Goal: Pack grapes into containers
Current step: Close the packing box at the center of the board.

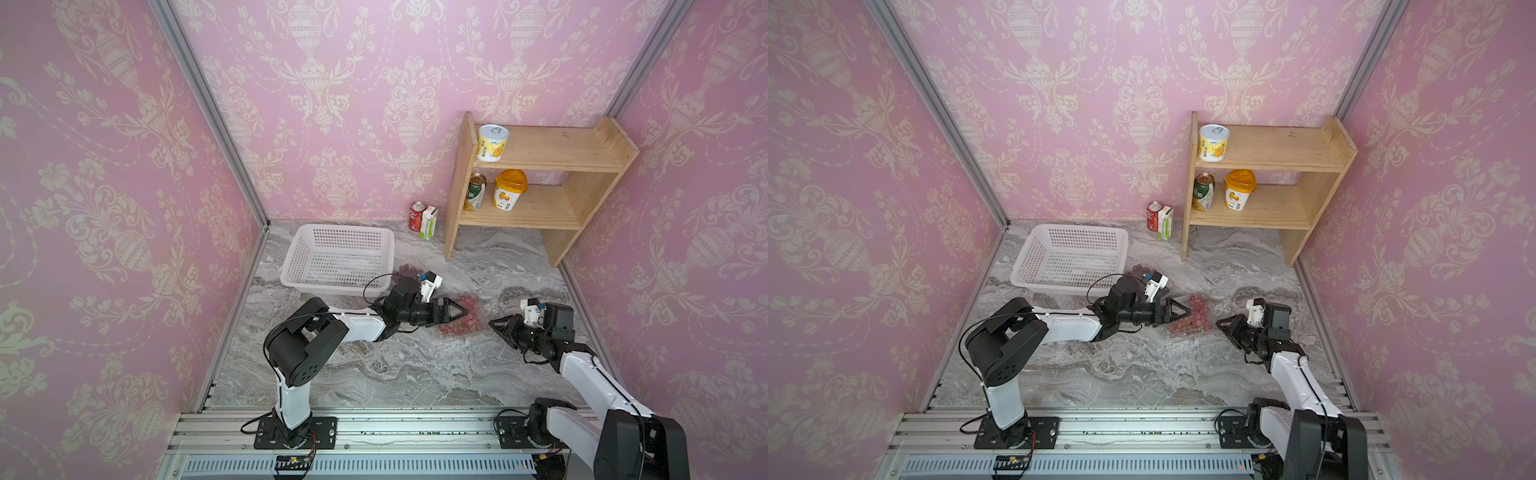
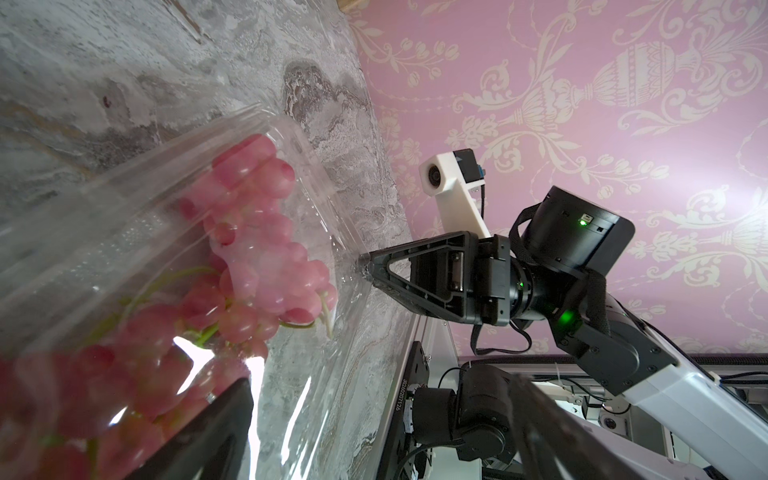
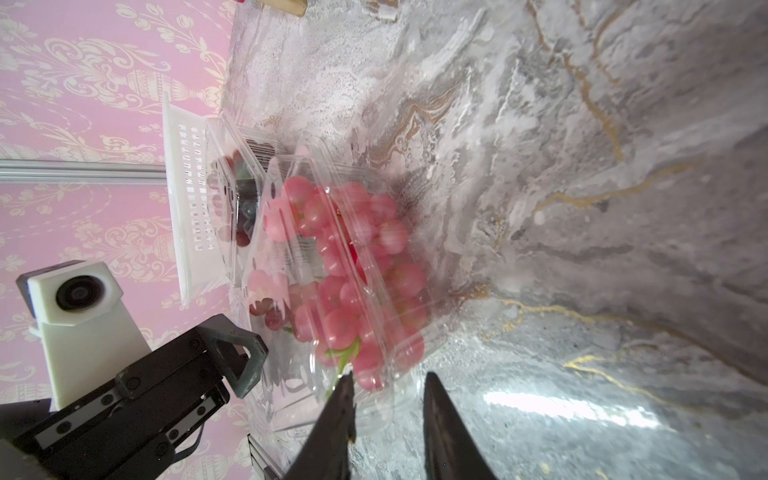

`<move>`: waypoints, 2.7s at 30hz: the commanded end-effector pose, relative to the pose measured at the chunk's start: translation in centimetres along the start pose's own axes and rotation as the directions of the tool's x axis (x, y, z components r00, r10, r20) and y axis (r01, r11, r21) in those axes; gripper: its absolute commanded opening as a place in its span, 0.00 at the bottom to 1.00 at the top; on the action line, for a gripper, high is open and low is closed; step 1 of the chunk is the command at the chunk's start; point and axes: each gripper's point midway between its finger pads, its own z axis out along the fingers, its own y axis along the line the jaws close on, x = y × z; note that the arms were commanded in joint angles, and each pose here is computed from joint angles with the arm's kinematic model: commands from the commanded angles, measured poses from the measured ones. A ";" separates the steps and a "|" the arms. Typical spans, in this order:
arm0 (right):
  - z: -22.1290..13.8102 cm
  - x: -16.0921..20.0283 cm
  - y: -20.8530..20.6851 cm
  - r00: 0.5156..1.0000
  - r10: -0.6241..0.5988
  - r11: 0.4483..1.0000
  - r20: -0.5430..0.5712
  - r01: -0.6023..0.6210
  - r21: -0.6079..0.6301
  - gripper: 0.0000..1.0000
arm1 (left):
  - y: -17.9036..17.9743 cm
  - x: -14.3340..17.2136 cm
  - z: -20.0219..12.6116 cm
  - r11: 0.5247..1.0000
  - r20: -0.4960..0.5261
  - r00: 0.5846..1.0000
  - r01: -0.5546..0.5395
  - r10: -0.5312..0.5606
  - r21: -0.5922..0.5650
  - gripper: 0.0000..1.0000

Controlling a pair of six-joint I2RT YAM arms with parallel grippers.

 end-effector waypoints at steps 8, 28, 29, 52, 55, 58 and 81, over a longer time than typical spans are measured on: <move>0.1 0.1 -0.5 1.000 0.023 1.000 0.004 -0.023 -0.007 0.31 | 2.7 1.0 0.0 0.997 -0.033 0.999 0.028 -0.031 -0.078 0.96; 1.3 -1.3 -0.2 0.999 0.041 0.999 -0.001 -0.041 -0.030 0.23 | 3.1 1.0 0.2 0.996 -0.037 0.999 0.034 -0.037 -0.087 0.96; 1.3 -1.3 -0.3 0.999 0.046 0.999 0.001 -0.046 -0.026 0.22 | 3.1 1.0 0.2 0.996 -0.037 0.999 0.033 -0.036 -0.088 0.96; 2.2 -1.0 -1.2 0.998 0.069 0.997 -0.002 -0.069 -0.019 0.15 | 3.6 1.2 0.3 0.994 -0.039 0.998 0.043 -0.047 -0.097 0.96; 2.4 -0.9 -1.2 0.998 0.067 0.998 -0.006 -0.067 -0.018 0.14 | 3.6 1.2 0.3 0.995 -0.039 0.998 0.040 -0.044 -0.096 0.96; 2.7 -0.7 -1.2 0.998 0.063 0.998 -0.011 -0.063 -0.009 0.14 | 3.7 1.3 0.3 0.994 -0.039 0.998 0.044 -0.048 -0.097 0.96; 1.9 -1.4 0.8 1.000 0.002 1.000 0.017 -0.002 0.007 0.20 | 3.1 0.3 -1.0 0.994 -0.017 1.000 0.009 -0.011 -0.113 0.96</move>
